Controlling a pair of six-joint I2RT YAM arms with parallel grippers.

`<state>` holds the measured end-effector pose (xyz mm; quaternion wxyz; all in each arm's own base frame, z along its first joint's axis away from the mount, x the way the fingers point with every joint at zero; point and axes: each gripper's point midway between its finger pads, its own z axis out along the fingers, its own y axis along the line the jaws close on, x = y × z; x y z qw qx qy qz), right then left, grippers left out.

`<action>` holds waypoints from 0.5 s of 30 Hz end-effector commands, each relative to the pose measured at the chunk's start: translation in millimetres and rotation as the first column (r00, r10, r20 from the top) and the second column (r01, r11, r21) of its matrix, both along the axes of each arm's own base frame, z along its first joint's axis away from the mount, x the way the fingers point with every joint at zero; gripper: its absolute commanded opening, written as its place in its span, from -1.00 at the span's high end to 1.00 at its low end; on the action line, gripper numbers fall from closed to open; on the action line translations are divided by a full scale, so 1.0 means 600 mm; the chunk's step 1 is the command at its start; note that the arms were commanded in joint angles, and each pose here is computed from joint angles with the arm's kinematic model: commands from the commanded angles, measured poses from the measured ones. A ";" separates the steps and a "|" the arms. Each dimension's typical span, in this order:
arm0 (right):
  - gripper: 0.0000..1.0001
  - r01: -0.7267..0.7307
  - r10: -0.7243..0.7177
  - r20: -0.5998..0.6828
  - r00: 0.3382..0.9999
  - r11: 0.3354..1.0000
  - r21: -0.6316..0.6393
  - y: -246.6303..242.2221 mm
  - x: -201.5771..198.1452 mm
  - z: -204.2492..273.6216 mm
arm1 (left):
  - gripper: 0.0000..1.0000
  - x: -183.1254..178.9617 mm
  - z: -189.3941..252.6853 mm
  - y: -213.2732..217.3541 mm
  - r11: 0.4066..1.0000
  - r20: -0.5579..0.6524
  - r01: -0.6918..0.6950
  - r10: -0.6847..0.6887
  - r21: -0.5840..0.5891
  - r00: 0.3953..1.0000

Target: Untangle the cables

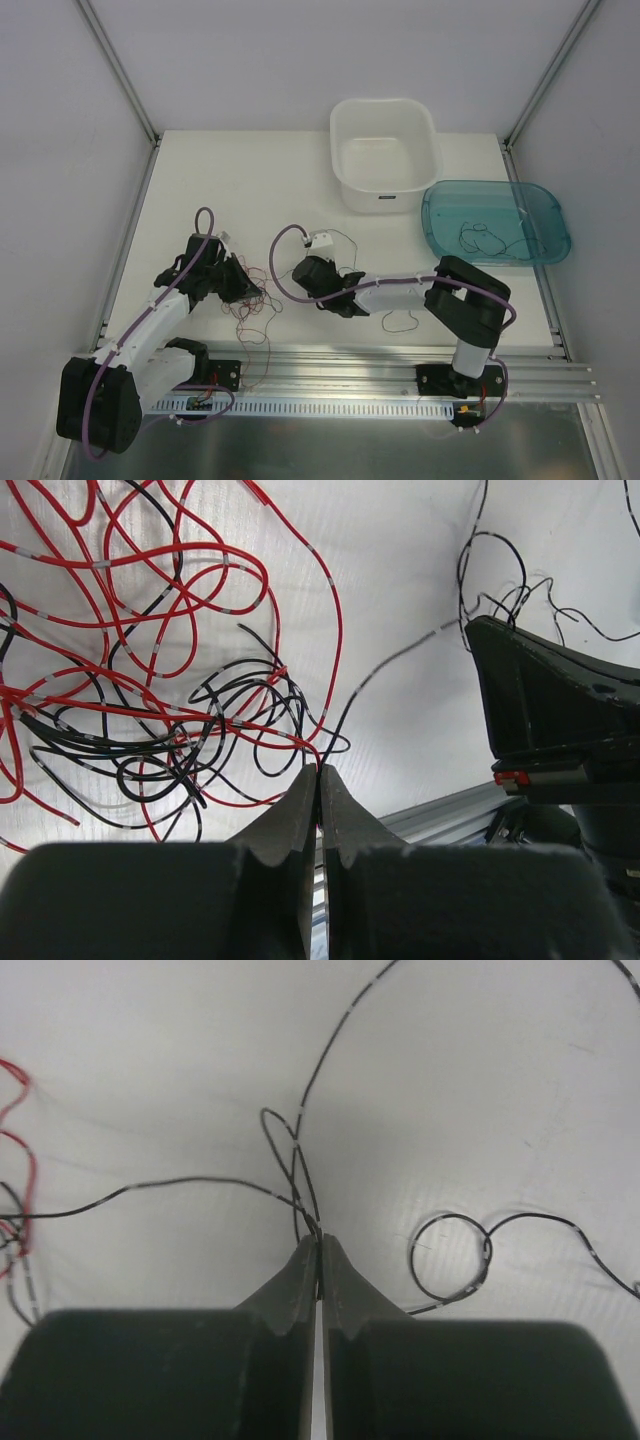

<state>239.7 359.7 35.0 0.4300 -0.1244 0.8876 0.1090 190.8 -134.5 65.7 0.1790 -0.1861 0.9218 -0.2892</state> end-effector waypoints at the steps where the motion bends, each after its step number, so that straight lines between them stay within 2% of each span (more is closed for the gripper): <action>1: 0.99 0.041 -0.041 0.005 0.999 0.999 0.013 -0.046 0.015 0.019 | 1.00 0.007 0.010 0.003 1.000 0.034 0.001 -0.002 0.020 0.999; 5: 0.99 0.040 -0.039 -0.020 0.999 0.999 0.023 -0.099 0.028 0.028 | 1.00 0.019 0.019 0.018 0.997 0.061 -0.026 0.022 0.073 0.998; 10: 0.99 0.000 0.009 -0.093 0.996 0.995 0.098 -0.150 0.033 0.036 | 1.00 0.027 0.017 0.041 0.989 0.063 -0.075 0.067 0.126 0.996; 15: 0.99 -0.044 0.071 -0.147 0.987 0.983 0.179 -0.169 0.032 0.045 | 1.00 0.028 0.014 0.045 0.988 0.058 -0.078 0.071 0.133 0.996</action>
